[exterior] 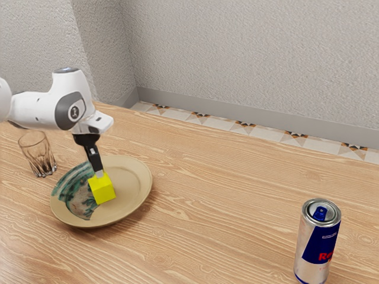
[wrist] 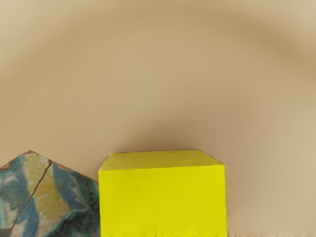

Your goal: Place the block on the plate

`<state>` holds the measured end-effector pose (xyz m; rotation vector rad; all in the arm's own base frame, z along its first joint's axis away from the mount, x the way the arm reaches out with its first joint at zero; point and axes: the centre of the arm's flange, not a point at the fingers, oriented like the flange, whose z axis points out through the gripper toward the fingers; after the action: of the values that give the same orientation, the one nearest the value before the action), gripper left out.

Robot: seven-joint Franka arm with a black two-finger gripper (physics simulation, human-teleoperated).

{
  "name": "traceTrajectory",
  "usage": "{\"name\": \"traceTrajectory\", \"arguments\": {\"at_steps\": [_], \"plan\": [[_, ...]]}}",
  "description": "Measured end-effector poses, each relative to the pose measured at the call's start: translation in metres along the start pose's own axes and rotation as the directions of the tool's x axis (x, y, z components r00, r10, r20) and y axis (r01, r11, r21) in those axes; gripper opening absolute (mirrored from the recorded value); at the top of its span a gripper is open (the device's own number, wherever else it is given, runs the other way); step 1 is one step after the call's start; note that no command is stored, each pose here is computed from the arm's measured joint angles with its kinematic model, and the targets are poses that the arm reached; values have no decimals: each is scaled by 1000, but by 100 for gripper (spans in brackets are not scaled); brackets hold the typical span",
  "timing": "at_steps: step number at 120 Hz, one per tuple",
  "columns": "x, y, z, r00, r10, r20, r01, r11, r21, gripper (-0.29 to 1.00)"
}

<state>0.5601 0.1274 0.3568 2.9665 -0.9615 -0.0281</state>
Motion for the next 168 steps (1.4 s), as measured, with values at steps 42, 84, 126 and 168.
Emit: {"name": "traceTrajectory", "arguments": {"at_steps": [42,84,126,168], "plan": [[18,23,-82,999,40,-25,-37,995,94,70],[21,18,-150,979,-205,-7,205,973,105,70],[20,21,-235,907,-421,-31,421,900,114,70],[-4,40,-283,848,-528,-45,530,841,114,70]]}}
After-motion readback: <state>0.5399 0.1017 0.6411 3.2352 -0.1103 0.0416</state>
